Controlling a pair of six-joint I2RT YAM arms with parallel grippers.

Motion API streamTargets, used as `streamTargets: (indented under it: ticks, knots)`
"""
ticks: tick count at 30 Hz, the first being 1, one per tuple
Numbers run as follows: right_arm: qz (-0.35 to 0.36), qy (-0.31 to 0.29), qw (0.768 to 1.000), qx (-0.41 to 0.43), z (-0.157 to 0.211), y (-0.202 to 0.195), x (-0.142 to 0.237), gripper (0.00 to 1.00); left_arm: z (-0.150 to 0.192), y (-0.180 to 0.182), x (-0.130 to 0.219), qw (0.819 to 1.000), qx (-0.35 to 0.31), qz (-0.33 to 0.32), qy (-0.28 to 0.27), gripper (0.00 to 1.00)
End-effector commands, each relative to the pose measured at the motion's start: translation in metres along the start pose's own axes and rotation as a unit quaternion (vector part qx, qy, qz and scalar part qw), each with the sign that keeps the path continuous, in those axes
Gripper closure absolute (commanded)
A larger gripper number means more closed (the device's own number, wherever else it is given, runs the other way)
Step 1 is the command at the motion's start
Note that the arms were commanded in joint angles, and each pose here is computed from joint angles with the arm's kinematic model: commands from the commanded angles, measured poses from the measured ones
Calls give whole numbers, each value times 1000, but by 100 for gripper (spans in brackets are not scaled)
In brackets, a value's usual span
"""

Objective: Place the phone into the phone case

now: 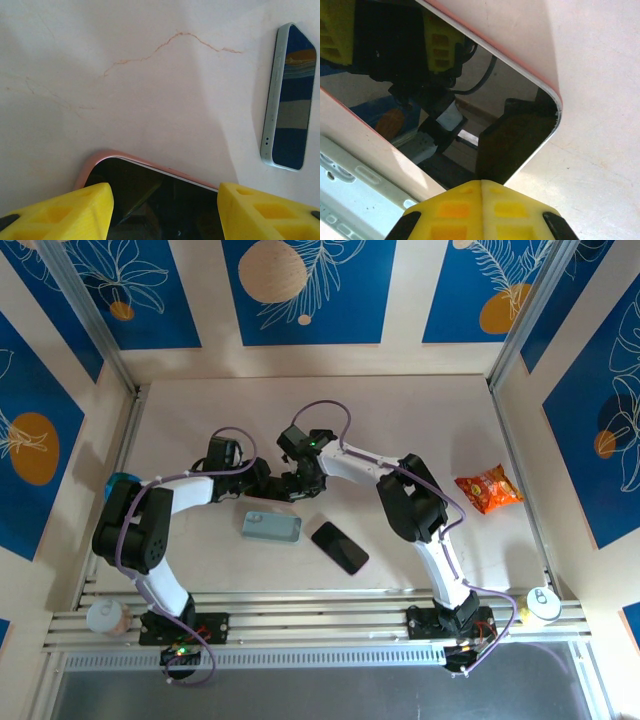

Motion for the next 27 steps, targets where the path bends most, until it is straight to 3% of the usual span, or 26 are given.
streamTargets:
  ticks: [1,11,17,21,27]
  knots:
    - [67,196,978,10,105,-30,-107,100,26,24,-5,998,16,-40,44,41]
    - [78,248,966,2,130,-40,-133,100,37,31,-7,997,23,-43,53,41]
    - [75,243,967,4,127,-39,-129,100,35,29,-7,998,20,-39,53,41]
    - [34,193,981,-7,101,-28,-98,100,26,22,-6,998,14,-31,49,41]
    - [-61,89,994,-34,37,-1,-13,100,7,5,4,999,1,-17,30,41]
Point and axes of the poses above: each hand's point on the last joint's axis, 136 mm out from that joint toward the fingers, its own x axis back along the fingers, its own y axis along the line the jaws close on, z = x × y, the point moved 4 cm from there along x, back along the fingers, and after that the axes turned 7 degrees about -x, right-handed, at the moved point
